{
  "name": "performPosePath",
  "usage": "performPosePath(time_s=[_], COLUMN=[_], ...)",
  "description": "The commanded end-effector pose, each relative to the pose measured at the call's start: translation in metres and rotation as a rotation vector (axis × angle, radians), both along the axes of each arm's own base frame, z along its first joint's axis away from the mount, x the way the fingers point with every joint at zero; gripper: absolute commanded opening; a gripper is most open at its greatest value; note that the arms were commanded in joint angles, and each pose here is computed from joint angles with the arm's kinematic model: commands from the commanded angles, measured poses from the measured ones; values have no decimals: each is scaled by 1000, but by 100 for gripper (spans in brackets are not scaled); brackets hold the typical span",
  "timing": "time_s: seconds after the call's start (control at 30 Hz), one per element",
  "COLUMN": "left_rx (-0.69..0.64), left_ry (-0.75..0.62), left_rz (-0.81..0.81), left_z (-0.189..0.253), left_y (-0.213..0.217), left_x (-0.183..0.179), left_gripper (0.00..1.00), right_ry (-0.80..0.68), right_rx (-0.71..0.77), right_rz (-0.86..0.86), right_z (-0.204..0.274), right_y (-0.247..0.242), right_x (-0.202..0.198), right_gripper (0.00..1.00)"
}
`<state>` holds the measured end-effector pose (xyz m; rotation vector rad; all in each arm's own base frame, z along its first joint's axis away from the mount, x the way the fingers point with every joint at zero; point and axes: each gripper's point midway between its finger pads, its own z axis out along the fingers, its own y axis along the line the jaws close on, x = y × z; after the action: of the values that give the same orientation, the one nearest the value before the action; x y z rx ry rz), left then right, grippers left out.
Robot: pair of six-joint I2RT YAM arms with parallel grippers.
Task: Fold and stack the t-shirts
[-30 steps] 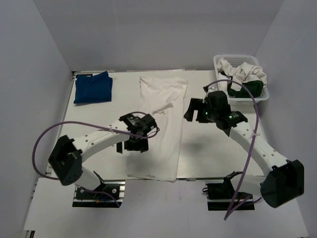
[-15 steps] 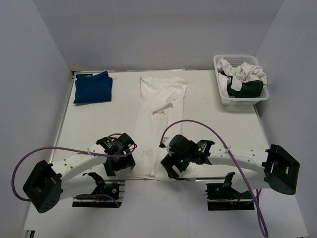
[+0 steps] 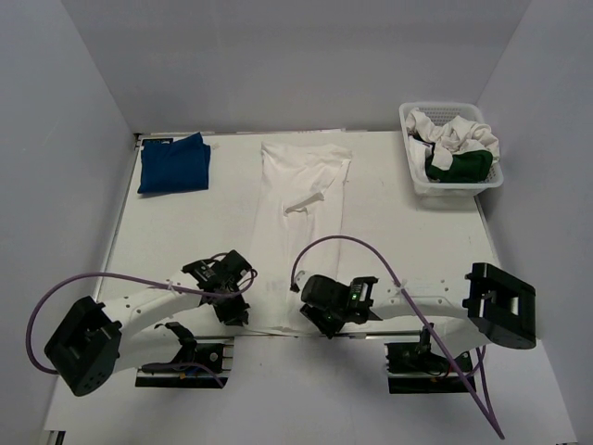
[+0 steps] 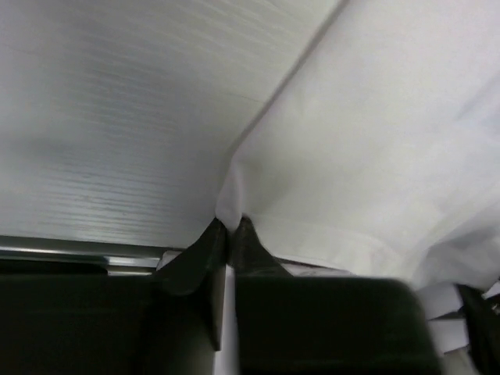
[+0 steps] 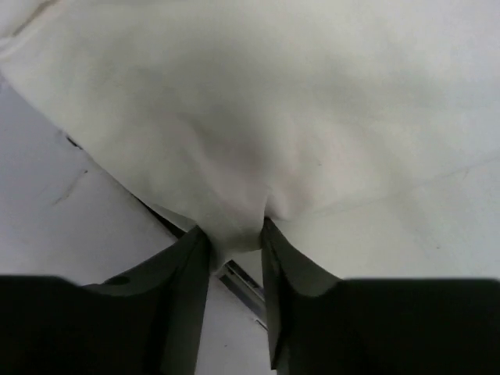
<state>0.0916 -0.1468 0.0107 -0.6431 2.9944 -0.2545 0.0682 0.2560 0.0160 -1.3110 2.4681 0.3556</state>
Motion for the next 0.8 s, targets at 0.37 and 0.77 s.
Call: performPosePath(time_s=[0.37, 0.77], left_rx=[-45, 91], left_ry=[-180, -457], left_rz=[-118, 73], left_z=[44, 122], left_y=[-32, -39], left_x=[52, 195], left_gripper=[0, 0], right_ry=[-238, -432], right_rx=[160, 262], right_rz=[-411, -719], right_z=[55, 116], right_y=[2, -1], right_x=[62, 199], right_gripper=[0, 0])
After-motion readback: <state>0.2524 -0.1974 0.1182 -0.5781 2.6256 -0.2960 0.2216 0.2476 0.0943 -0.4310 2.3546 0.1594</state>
